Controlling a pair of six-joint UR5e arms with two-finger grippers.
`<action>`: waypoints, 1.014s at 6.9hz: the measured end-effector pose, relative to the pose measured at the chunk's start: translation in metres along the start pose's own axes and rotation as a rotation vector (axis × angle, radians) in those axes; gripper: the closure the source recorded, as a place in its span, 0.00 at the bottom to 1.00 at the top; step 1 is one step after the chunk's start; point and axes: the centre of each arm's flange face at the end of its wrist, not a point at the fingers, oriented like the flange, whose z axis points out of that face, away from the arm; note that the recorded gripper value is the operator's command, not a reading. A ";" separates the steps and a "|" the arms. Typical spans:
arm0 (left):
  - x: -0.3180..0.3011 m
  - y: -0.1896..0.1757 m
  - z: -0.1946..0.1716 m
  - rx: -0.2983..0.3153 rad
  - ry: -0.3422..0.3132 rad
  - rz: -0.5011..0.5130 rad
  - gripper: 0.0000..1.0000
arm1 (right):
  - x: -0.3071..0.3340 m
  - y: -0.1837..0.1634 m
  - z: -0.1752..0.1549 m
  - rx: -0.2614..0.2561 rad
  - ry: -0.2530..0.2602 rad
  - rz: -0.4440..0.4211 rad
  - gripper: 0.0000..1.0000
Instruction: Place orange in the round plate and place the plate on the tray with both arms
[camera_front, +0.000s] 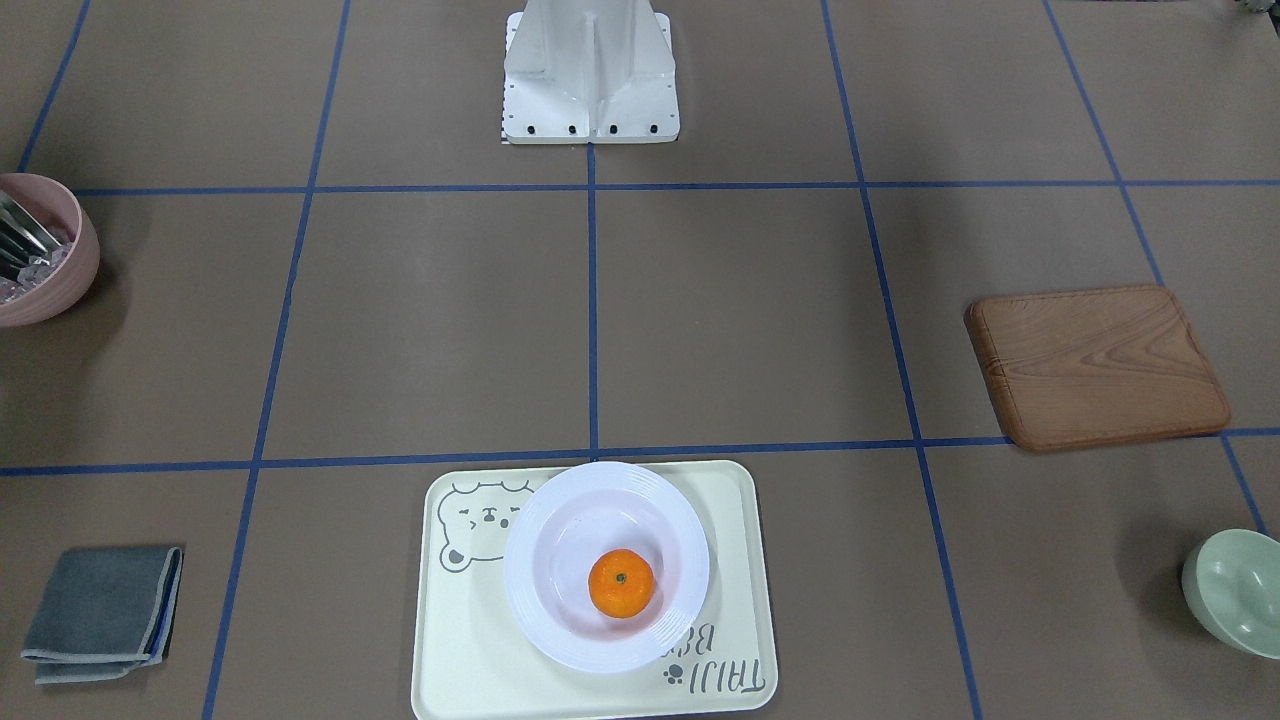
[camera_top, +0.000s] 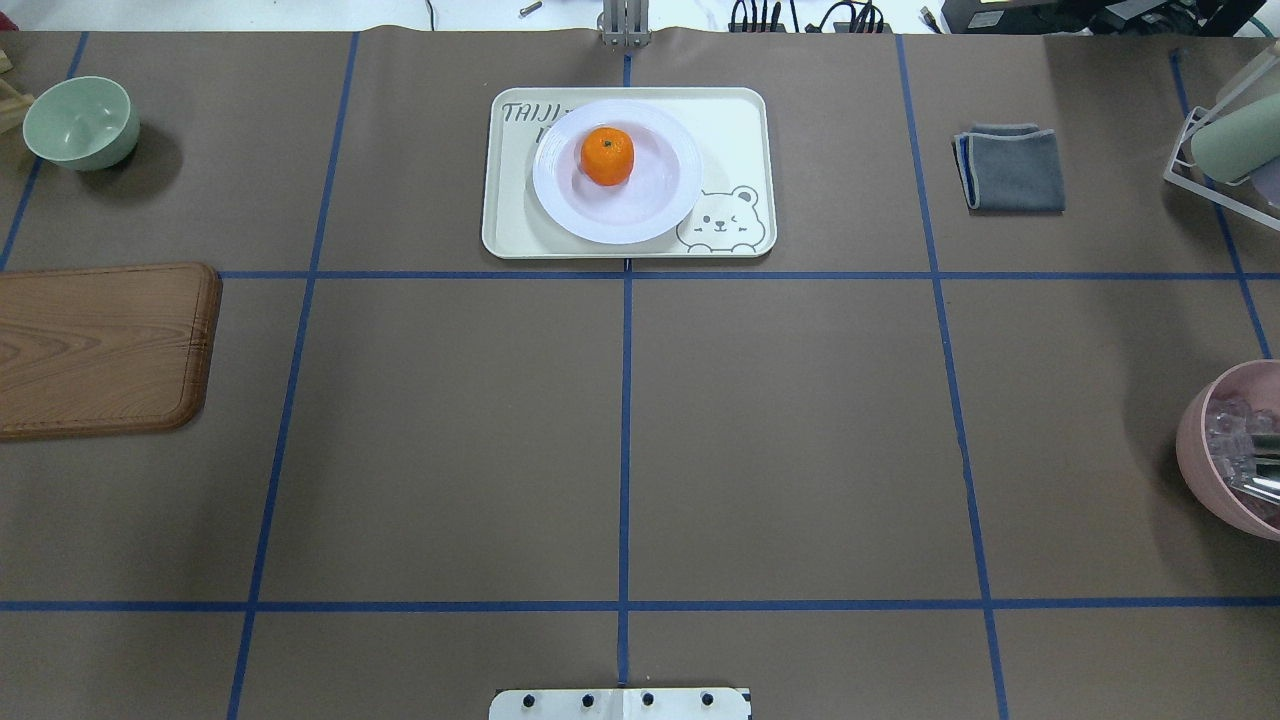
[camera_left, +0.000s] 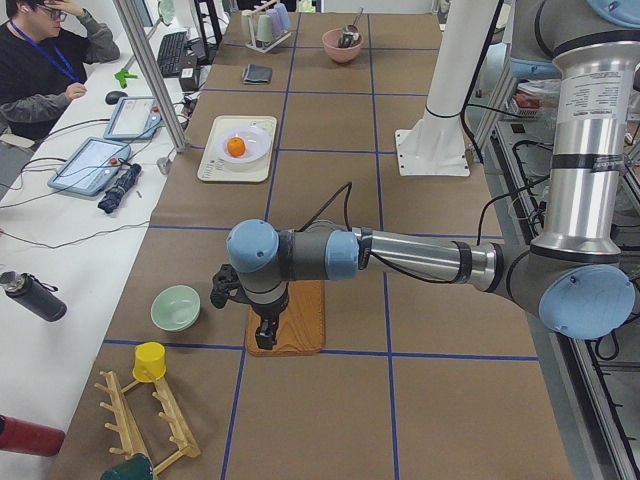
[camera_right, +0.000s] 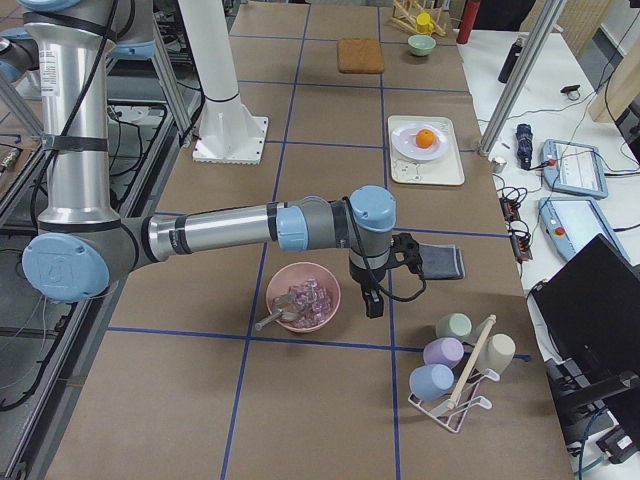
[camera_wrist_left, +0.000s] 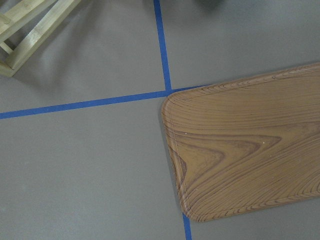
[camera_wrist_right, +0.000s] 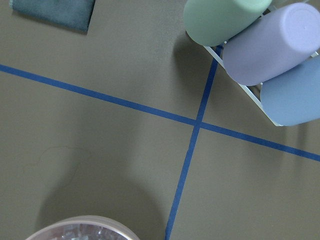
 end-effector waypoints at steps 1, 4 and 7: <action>0.000 0.000 0.000 0.000 0.000 0.000 0.02 | 0.000 0.000 0.000 0.000 0.000 0.000 0.00; -0.001 0.001 -0.002 0.003 0.000 -0.003 0.02 | 0.000 0.001 0.000 -0.001 0.000 0.001 0.00; -0.002 0.002 -0.002 0.005 -0.001 -0.005 0.02 | 0.000 0.001 0.000 0.000 0.000 0.000 0.00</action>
